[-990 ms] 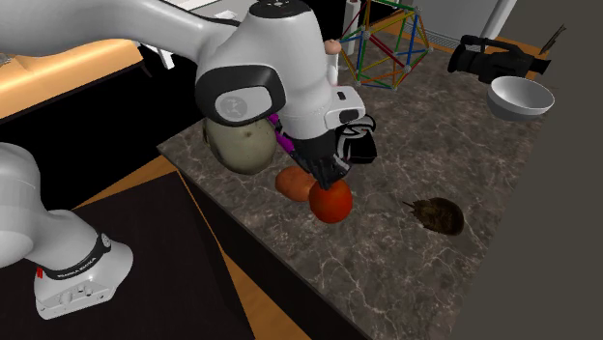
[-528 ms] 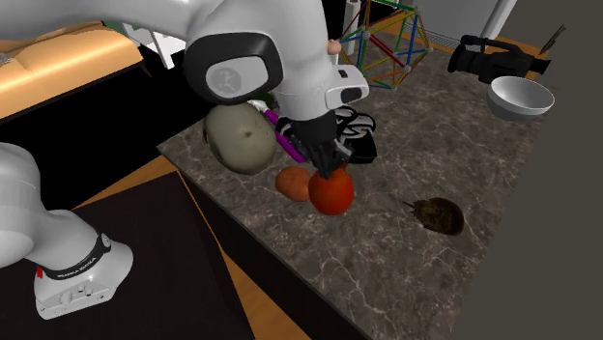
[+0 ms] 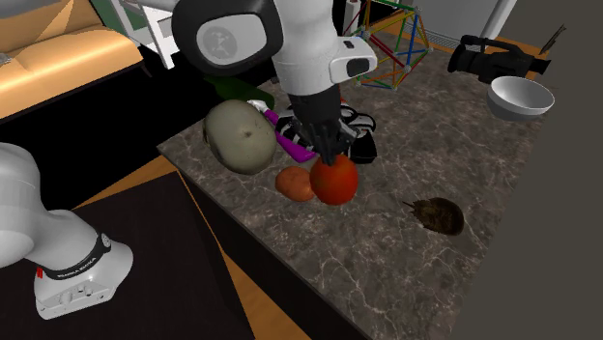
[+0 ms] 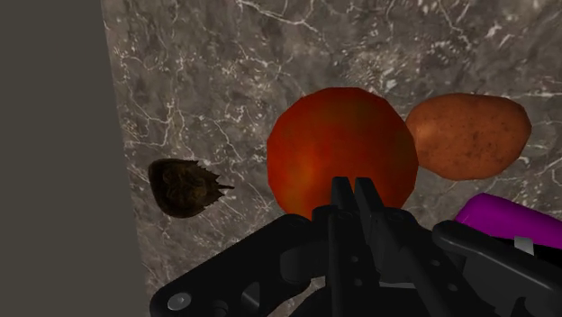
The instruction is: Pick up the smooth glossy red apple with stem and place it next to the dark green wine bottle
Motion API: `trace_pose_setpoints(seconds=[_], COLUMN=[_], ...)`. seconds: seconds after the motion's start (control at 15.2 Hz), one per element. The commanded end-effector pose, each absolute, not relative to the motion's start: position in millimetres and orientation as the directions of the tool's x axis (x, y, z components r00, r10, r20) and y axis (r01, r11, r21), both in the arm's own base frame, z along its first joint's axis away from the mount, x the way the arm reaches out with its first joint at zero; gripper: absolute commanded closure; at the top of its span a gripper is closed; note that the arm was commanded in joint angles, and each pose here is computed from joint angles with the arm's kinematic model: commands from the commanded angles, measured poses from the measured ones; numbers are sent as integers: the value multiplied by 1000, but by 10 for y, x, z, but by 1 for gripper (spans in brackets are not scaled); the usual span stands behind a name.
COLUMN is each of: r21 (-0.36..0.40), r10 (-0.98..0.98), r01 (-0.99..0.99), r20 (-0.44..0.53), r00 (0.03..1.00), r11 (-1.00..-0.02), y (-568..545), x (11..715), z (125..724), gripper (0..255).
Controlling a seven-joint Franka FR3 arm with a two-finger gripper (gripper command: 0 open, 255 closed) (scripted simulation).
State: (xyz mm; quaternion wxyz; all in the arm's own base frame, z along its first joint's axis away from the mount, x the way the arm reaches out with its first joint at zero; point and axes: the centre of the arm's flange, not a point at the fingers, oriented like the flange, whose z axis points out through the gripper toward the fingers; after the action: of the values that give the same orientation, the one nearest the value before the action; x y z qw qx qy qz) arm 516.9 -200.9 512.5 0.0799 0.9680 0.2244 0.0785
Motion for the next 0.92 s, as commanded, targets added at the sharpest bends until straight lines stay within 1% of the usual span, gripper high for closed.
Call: trace_pose_setpoints(seconds=[0.0,0.73,0.86], r21=[190,190,190], r10=[447,447,447], r01=[422,422,422], r20=[116,116,116], r00=[887,887,887], r11=[-886,-886,-886], y=[-2004,-2004,-1756], x=[5152,5152,5242], z=[5233,5803,5804], gripper=[255,255,255])
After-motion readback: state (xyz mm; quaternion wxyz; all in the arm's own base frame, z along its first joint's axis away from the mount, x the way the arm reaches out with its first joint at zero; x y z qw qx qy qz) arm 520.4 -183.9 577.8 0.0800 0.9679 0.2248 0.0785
